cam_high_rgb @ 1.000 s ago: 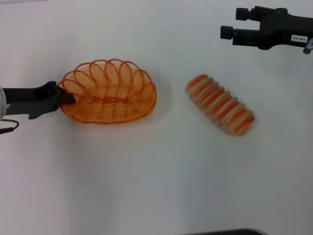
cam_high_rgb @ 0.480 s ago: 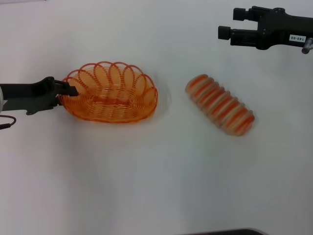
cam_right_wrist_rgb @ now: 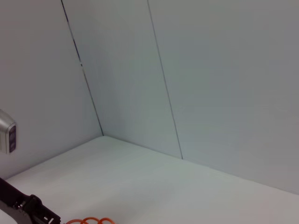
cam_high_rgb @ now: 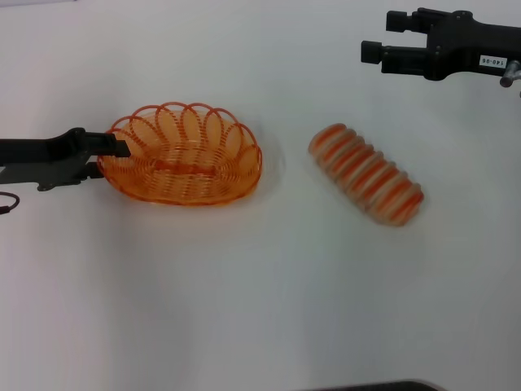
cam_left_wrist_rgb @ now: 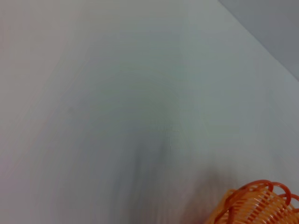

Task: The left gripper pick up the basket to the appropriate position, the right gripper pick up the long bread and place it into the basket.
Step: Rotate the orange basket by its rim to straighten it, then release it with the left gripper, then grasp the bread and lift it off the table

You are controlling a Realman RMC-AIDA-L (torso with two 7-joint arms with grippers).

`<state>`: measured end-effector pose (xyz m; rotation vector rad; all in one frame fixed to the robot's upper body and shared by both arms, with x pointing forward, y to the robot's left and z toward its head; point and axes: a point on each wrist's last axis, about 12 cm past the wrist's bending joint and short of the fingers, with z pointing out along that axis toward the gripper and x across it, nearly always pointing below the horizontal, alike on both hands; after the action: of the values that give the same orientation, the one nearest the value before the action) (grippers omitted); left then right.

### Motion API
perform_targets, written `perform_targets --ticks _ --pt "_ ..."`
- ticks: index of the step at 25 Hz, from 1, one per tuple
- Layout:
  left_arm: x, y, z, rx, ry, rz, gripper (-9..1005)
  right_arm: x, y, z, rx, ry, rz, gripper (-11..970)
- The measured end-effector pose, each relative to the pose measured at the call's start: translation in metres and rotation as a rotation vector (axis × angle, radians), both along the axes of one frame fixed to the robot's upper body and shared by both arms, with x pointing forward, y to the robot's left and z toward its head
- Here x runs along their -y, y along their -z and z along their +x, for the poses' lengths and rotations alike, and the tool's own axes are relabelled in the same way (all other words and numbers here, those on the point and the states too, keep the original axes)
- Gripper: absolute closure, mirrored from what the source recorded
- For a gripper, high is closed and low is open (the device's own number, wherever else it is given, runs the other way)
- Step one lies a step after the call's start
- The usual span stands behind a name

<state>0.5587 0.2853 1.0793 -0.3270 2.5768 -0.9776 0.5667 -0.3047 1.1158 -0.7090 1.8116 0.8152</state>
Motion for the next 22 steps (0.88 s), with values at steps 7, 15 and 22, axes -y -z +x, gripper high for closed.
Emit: perform_targets --ticks 7,15,22 --pt "-0.001 -0.01 0.004 0.05 0.029 0.02 395 0.001 -0.001 0.001 0.01 0.006 0.004 121" --pt "-0.008 -0.035 0.013 0.185 0.091 0.087 299 0.001 -0.003 0.002 0.016 0.014 0.012 122" --pt "-0.02 -0.046 0.019 0.333 0.138 0.138 160 0.005 -0.01 0.01 -0.056 0.085 0.083 121"
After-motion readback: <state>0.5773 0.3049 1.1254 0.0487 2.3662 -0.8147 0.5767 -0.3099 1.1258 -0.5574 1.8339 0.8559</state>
